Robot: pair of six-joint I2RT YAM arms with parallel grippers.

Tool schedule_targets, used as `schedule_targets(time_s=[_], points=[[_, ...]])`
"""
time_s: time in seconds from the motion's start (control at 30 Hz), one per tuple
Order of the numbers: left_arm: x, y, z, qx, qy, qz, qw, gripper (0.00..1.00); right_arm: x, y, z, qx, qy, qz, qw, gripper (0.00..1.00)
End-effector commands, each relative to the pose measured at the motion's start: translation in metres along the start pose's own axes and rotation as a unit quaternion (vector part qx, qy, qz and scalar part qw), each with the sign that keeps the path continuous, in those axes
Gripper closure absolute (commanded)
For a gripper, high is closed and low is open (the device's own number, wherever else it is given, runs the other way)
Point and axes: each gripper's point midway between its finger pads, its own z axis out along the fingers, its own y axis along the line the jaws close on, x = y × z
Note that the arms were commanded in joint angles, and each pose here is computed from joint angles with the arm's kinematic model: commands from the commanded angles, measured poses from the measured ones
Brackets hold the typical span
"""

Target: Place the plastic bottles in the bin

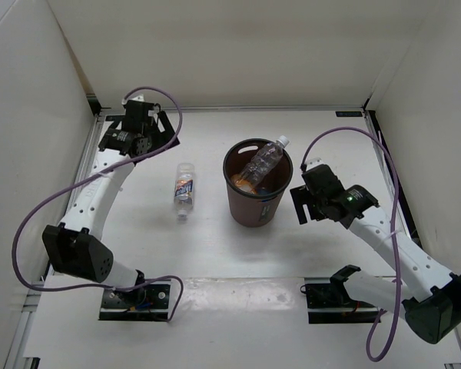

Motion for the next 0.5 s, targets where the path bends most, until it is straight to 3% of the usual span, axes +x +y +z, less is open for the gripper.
schedule_targets(time_s=[0.0,0.27,0.47], points=[[0.011,-0.014,0.005,0.054,0.014,-0.015,0.998,0.0,-0.017,0.003,-0.005,-0.003,-0.026,-0.009,1.0,0.1],[0.078,-0.01,0.045,0.04,0.087,0.03,0.995,0.0,-0.017,-0.001,-0.008,-0.001,-0.032,-0.005,0.999,0.1],[0.1,-0.01,0.06,0.012,0.101,0.101,0.99,0.0,-0.017,-0.005,-0.008,0.005,-0.034,0.001,0.999,0.1]])
